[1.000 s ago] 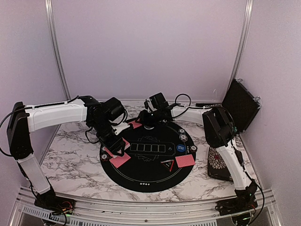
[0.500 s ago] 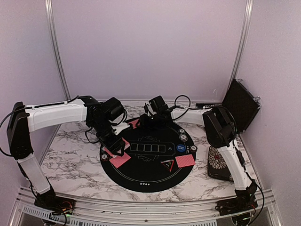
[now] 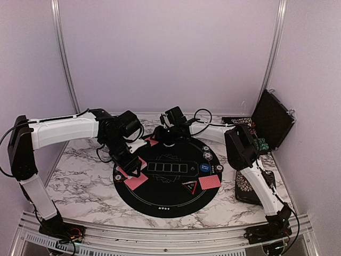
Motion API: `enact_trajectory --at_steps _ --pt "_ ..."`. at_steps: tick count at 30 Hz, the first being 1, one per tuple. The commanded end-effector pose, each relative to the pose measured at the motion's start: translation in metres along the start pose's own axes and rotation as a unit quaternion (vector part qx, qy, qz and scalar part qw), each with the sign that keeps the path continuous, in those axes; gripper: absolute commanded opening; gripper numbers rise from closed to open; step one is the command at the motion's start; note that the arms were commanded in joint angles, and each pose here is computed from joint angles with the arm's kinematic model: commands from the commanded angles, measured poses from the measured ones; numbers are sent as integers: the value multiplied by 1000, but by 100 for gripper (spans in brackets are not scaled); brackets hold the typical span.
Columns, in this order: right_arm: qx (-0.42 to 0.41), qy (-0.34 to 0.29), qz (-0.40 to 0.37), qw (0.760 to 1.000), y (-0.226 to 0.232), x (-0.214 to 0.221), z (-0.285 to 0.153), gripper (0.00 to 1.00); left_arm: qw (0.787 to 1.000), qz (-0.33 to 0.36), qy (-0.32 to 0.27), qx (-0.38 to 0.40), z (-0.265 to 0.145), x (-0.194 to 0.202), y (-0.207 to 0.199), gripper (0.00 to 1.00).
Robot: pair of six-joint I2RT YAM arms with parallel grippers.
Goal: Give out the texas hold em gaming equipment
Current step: Adjust the poker card at the face-down deck piles.
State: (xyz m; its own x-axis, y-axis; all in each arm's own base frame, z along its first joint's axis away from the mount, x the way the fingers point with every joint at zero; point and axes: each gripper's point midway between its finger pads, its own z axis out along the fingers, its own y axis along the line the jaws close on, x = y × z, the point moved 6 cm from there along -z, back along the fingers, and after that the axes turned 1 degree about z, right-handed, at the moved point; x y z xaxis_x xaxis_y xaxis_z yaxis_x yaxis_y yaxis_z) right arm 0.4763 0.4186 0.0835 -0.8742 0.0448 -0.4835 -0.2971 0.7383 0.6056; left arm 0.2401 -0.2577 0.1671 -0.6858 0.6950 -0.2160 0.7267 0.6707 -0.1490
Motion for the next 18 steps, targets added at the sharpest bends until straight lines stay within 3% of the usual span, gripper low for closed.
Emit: enact_trajectory --at_steps 1,13,18 --pt "3 1 -7 1000 2 -3 0 52 1000 3 -6 7 -5 2 0 55" --pt "-66 -31 -36 997 54 -30 -61 57 1000 3 -6 9 -4 1 -1 55" --pt "-93 -28 -22 995 58 -22 -87 58 1000 2 -6 10 -4 1 -1 55"
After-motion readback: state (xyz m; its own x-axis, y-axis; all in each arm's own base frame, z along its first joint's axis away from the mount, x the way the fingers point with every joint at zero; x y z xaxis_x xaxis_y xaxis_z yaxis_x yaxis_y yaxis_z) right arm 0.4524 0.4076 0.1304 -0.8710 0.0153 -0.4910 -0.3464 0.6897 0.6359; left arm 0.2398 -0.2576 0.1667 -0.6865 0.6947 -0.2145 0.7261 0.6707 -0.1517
